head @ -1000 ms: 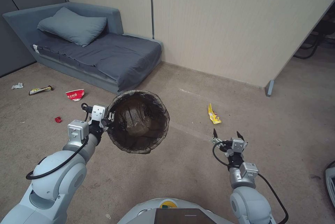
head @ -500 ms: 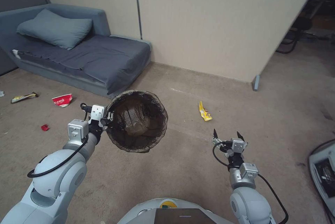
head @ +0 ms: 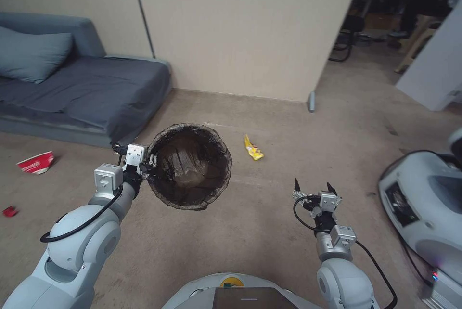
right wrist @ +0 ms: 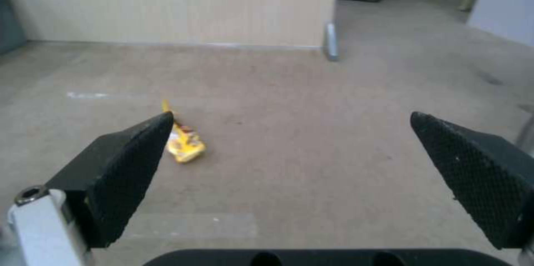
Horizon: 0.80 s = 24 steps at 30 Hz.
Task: Pick up the trash bin, then pick up the garbage from the floor and place it into the trash bin.
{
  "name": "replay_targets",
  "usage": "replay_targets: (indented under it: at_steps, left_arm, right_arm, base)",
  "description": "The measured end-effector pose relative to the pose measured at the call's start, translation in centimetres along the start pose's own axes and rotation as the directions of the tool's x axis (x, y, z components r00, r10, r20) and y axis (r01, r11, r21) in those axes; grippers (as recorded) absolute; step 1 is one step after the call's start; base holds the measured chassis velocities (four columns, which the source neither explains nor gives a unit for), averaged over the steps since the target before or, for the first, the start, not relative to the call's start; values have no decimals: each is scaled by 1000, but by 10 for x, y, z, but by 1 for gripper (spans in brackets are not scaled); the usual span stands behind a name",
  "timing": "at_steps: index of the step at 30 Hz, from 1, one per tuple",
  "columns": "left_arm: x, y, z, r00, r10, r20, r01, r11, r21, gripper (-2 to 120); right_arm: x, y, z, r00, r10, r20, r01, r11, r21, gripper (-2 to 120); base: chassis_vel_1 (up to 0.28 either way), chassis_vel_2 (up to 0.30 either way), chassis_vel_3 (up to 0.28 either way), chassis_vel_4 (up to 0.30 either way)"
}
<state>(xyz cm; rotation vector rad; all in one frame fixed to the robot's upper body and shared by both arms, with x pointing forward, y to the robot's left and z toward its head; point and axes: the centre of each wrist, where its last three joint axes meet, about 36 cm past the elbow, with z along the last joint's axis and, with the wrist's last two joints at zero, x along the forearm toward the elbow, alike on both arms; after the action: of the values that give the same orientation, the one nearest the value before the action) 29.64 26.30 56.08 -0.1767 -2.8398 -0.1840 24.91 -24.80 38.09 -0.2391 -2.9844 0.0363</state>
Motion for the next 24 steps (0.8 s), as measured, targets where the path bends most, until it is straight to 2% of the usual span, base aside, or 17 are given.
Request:
replay_targets:
  at_steps: [24]
  left_arm:
    - [4,-4,2,1000,13,-5,-13,1000,-6,0]
  right_arm:
    - [1,1,1,1000,-13,14,13,1000,7,100]
  base:
    - [-7,-7,-7,-6]
